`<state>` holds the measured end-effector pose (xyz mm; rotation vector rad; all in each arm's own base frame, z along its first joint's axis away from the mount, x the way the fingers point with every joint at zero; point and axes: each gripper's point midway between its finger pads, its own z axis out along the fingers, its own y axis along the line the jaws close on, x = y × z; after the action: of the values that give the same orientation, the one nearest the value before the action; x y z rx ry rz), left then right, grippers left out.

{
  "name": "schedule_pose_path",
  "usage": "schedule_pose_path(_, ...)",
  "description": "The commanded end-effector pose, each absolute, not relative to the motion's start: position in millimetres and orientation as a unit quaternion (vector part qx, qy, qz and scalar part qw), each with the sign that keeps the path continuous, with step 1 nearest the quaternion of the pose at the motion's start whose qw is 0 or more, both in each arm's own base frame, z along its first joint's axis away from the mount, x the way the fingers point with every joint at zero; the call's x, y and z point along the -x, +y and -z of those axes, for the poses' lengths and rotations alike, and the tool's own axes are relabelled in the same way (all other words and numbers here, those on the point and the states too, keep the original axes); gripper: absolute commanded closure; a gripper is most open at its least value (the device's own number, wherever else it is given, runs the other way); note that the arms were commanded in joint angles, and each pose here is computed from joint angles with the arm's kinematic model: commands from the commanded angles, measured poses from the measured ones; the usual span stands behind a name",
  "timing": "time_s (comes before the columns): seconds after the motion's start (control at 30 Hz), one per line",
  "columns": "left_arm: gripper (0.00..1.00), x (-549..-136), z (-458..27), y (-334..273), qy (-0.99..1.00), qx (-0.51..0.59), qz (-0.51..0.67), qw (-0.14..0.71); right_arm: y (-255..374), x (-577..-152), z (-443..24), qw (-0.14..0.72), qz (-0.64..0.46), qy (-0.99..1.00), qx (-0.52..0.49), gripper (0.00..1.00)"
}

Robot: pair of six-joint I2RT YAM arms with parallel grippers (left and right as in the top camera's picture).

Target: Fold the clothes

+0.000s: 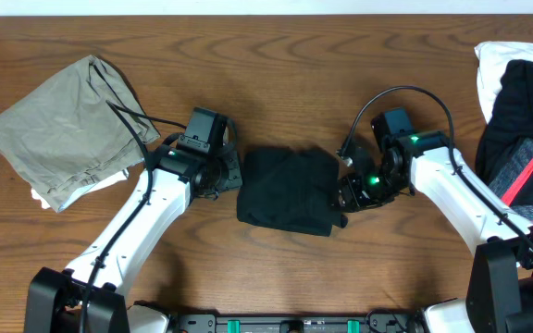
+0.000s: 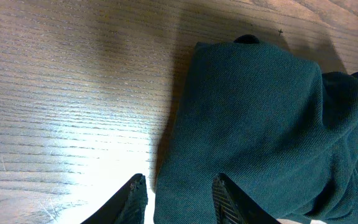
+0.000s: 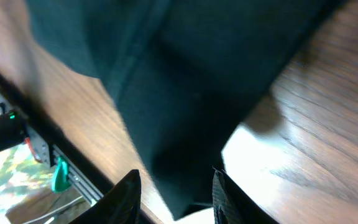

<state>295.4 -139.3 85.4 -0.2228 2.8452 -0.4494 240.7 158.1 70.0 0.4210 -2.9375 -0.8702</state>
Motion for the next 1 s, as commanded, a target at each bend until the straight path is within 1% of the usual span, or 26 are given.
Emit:
schedule_pose_path(0.0,0.63,-292.6,-78.8,-135.4,0.98,0.075,0.143,0.119,153.6,-242.4,-69.6,0.024,0.256,-0.959,-0.119,0.64)
schedule_pose_path(0.5,0.62,-292.6,-78.8,-135.4,0.98,0.075,0.143,0.119,151.8,-225.3,-47.6,0.052,0.26,-0.961,-0.074,0.62)
schedule_pose_path(0.67,0.62,-292.6,-78.8,-135.5,0.98,0.075,0.143,0.12,168.3,-231.5,-48.8,0.029,0.313,-0.946,-0.082,0.62)
schedule_pose_path(0.97,0.62,-292.6,-78.8,-135.5,0.98,0.075,0.143,0.12,170.8,-249.0,-47.9,-0.008,0.313,-0.946,-0.086,0.54)
